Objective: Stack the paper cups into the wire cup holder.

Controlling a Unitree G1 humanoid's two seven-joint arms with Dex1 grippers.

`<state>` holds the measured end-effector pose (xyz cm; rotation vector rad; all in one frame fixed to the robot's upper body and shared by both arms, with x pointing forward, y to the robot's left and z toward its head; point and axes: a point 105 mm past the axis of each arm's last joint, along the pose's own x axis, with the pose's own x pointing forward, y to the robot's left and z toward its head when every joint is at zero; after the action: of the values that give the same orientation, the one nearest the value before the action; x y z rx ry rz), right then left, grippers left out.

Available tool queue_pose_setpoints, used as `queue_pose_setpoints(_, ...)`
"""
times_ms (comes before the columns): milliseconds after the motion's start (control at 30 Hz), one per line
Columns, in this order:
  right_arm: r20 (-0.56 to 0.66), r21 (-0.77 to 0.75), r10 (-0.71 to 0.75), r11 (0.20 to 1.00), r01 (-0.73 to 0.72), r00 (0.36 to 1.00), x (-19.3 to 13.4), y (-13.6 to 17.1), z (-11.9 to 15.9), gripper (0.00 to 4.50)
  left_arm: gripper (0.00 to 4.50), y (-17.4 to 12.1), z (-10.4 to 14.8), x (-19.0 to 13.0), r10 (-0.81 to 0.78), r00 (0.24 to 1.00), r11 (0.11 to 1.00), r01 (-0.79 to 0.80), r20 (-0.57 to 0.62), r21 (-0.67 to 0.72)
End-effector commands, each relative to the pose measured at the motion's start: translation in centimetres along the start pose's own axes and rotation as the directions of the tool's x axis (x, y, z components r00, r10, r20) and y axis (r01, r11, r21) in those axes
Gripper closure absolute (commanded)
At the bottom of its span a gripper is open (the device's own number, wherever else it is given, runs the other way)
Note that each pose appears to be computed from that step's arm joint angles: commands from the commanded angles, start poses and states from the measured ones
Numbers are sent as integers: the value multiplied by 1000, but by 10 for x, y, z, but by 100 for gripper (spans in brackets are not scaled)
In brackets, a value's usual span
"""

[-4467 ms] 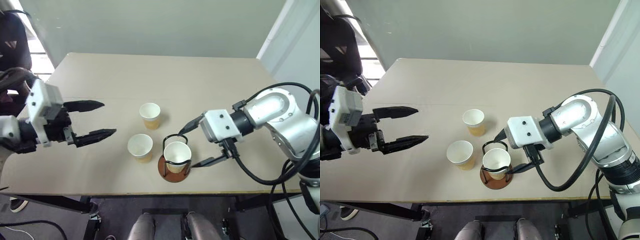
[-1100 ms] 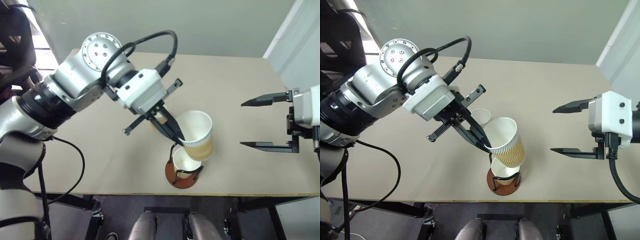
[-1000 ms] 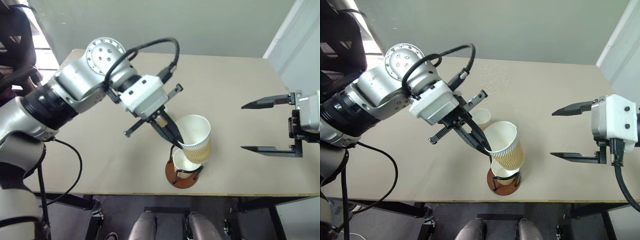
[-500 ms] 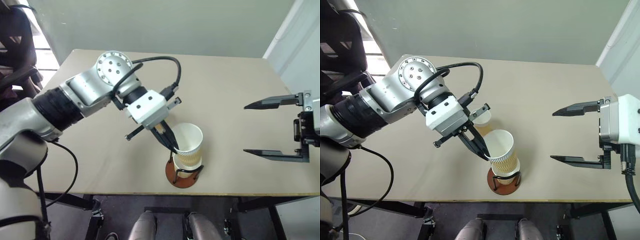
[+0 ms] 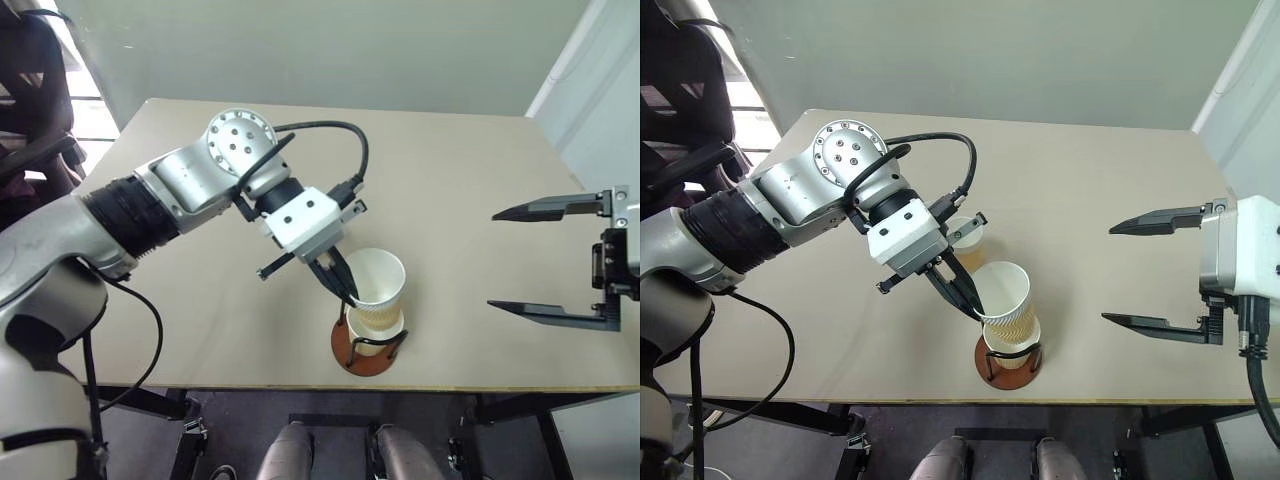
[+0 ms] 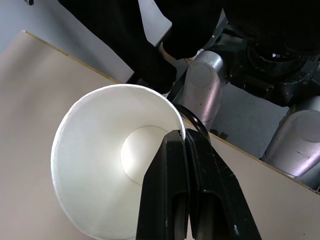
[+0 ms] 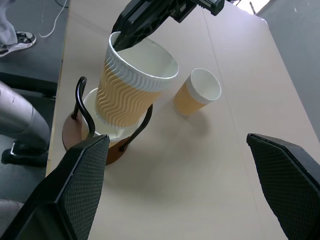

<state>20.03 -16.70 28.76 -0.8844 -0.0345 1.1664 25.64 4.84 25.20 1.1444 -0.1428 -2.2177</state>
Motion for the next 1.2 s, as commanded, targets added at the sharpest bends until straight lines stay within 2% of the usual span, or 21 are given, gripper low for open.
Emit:
queue_pose_setpoints(33,-3,-35,-33,999,33,999,-5,-4,7,0,449,-1,8,-2,-40,999,999,40,-1,21)
queue_pose_setpoints(200,-2,-36,-35,999,34,999,-3,-4,7,0,449,-4,8,2,-59,998,998,59,7,20)
queue_pose_setpoints(300,1,-37,-36,999,36,999,-3,-4,7,0,389,-4,7,2,-60,998,998,60,5,21)
queue_pose_setpoints(567,3,-37,-41,998,41,999,-2,-5,6,0,100,-1,3,2,-48,999,998,48,-14,29)
queue_pose_setpoints(667,5,-39,-41,998,41,999,-2,-6,5,0,3,10,3,-9,23,1000,999,-23,-17,28)
queue_pose_setpoints(767,6,-41,-42,998,42,999,-2,-8,4,0,3,25,-2,-29,138,990,990,-138,-35,-5)
queue_pose_setpoints(833,10,-45,-41,998,42,999,-1,-10,3,0,3,32,-29,-65,292,943,949,-307,-158,-75)
queue_pose_setpoints(900,15,-47,-40,998,40,999,-1,-11,2,0,3,27,-51,-88,368,894,902,-410,-254,-133)
queue_pose_setpoints(967,17,-49,-38,998,39,999,-1,-12,1,0,3,20,-64,-97,394,867,875,-455,-305,-167)
queue_pose_setpoints(1067,25,-54,-25,998,26,999,2,-14,-1,0,3,-4,-92,-106,414,836,803,-522,-359,-288)
queue_pose_setpoints(1200,39,-74,-12,997,15,999,6,-19,-1,0,3,-2,-108,-101,472,822,728,-567,-319,-385)
